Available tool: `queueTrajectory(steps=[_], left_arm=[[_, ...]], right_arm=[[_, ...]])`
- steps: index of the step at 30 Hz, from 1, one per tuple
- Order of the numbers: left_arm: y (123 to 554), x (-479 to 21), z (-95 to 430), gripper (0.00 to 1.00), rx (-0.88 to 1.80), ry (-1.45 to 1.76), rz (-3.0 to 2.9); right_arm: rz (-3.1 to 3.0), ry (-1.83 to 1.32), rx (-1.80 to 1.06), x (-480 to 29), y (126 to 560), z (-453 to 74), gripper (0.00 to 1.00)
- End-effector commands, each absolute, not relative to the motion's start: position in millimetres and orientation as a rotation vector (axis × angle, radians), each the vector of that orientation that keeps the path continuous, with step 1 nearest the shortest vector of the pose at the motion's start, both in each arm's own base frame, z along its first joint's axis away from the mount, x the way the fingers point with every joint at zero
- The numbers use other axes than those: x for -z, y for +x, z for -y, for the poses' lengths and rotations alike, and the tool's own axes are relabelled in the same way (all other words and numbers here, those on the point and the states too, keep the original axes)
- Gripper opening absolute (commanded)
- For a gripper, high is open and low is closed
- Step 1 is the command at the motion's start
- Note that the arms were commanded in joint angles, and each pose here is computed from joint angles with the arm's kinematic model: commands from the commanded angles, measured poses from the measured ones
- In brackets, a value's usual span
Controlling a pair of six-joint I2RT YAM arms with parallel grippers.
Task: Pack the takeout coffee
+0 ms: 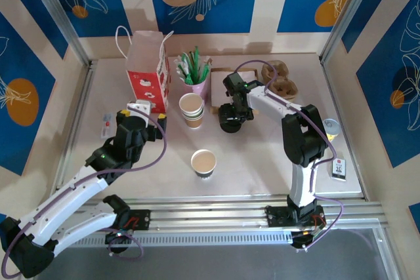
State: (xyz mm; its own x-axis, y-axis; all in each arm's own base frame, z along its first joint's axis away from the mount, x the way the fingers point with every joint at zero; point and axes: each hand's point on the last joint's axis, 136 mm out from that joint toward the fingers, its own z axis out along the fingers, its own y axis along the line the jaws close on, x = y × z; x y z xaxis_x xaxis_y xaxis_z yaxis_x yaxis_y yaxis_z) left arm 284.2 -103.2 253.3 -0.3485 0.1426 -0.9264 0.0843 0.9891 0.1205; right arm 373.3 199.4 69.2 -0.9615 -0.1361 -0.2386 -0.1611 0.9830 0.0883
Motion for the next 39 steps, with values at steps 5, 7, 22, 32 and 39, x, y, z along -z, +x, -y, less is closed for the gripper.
queueTrajectory(steps=[5,7,22,32,39], left_arm=[[286,-255,102,1.0,-0.067,0.157,-1.91],[286,-255,102,1.0,-0.068,0.159,-1.91],[286,-255,101,1.0,-0.068,0.16,-1.909],[286,-255,101,1.0,-0.07,0.161,-1.908],[286,-256,101,1.0,-0.071,0.162,-1.907]], right_arm=[[-2.897,-0.235,-0.166,-72,378,-200,0.74],[-2.9,-0.236,-0.164,-71,378,-200,0.72],[-2.903,-0.23,-0.165,-69,379,-202,0.79],[-2.916,-0.231,-0.159,-61,383,-203,0.77],[-2.91,-0.228,-0.158,-66,382,-202,0.71]])
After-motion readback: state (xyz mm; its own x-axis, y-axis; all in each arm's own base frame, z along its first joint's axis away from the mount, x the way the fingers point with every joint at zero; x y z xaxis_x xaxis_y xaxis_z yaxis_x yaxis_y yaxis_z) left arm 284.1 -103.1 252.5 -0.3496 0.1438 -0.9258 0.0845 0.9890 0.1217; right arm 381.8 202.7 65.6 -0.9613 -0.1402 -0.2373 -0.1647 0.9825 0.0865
